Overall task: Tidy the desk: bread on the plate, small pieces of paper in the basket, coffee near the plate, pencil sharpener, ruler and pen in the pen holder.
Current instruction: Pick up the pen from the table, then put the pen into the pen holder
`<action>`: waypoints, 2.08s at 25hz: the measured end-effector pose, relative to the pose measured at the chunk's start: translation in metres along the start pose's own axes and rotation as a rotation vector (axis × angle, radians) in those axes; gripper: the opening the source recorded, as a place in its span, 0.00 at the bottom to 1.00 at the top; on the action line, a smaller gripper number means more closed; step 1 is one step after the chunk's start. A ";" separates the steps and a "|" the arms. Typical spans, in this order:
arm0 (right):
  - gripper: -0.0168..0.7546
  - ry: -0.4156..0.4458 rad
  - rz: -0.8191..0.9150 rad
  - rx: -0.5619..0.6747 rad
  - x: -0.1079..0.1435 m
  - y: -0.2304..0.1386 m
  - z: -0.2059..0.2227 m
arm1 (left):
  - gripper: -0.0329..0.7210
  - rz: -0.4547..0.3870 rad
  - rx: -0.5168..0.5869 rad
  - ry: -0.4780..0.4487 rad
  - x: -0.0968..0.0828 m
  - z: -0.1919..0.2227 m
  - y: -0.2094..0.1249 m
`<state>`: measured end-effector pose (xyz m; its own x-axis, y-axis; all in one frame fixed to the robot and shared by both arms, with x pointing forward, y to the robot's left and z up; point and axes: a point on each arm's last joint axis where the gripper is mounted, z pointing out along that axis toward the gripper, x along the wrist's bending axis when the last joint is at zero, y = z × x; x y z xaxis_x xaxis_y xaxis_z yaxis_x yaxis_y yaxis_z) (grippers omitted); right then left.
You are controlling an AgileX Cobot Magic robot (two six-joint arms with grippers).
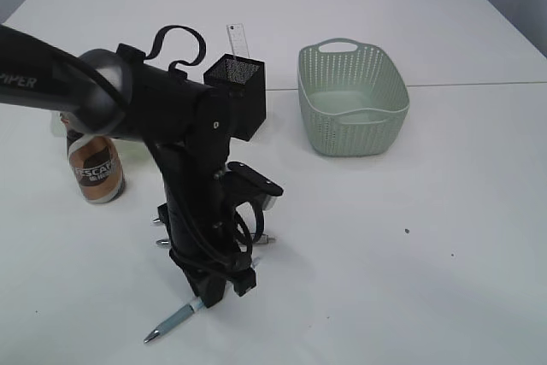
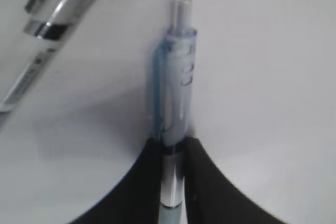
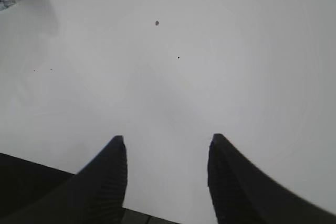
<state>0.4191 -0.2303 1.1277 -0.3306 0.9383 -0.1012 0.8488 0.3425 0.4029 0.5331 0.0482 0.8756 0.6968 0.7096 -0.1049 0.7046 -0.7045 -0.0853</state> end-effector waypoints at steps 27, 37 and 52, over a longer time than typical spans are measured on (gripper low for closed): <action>0.50 0.000 0.000 0.000 0.000 0.000 0.000 | 0.14 -0.119 -1.203 0.182 0.012 -0.129 -0.081; 0.50 0.000 0.000 0.000 0.000 0.000 0.000 | 0.14 -0.179 -1.467 0.281 0.057 -0.156 -0.021; 0.50 0.000 -0.003 0.000 0.000 0.000 0.000 | 0.14 -0.309 -1.531 0.295 0.114 -0.134 0.066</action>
<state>0.4191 -0.2303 1.1277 -0.3334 0.9372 -0.1025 0.8477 0.3455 0.4025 0.6771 0.0842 0.9906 0.3798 0.9224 -0.0704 0.1545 0.0118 0.9879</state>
